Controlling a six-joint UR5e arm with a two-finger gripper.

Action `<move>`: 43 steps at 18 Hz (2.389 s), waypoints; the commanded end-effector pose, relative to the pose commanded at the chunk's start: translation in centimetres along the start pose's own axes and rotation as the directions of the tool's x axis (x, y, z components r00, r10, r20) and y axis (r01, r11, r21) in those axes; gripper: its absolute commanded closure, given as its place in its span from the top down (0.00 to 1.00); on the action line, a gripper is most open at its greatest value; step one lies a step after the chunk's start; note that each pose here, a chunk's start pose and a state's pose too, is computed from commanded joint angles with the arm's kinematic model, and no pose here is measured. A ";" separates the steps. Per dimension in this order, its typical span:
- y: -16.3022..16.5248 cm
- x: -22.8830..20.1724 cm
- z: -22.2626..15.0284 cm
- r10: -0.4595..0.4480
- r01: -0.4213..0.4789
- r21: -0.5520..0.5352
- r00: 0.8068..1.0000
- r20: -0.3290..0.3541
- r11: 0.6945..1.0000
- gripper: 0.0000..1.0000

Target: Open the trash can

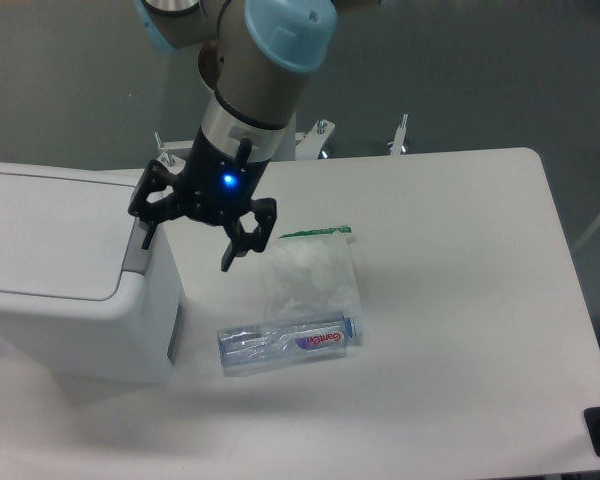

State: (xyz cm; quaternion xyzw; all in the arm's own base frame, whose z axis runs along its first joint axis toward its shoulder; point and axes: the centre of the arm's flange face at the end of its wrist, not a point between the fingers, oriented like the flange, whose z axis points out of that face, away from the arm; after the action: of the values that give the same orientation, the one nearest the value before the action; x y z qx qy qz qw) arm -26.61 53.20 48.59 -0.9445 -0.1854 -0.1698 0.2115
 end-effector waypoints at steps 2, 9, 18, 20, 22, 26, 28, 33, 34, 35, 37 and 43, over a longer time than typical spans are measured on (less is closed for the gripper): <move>0.5 -0.2 0.7 0.004 -0.004 -0.012 1.000 -0.005 1.000 1.00; 0.8 -0.4 1.4 -0.002 0.002 -0.024 1.000 -0.008 1.000 1.00; 0.7 -0.4 2.3 -0.003 0.003 -0.038 1.000 -0.012 0.999 1.00; 0.7 -0.4 2.2 -0.005 0.005 -0.037 1.000 -0.010 0.999 1.00; 0.6 -0.3 1.9 -0.003 0.003 -0.033 1.000 -0.010 0.999 1.00; 0.3 -0.2 1.6 -0.001 0.001 -0.028 1.000 -0.007 1.000 1.00; 0.0 -0.3 1.0 0.001 -0.001 -0.018 1.000 -0.004 1.000 1.00; -0.8 -3.3 -2.2 0.030 -0.031 0.043 0.999 0.036 0.999 1.00; -0.7 -4.4 -2.7 0.028 -0.031 0.054 0.999 0.045 0.998 1.00; -0.4 -5.7 -3.0 0.020 -0.023 0.058 0.998 0.053 0.998 1.00; 0.1 -8.3 -3.9 0.000 -0.005 0.065 0.998 0.068 0.998 1.00; 3.1 -18.6 -5.9 0.056 -0.047 -0.043 0.966 0.253 0.998 1.00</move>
State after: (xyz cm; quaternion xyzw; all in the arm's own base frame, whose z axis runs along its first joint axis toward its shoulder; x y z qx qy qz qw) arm -42.94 42.68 45.14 -0.9667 -0.1833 -0.0452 0.1730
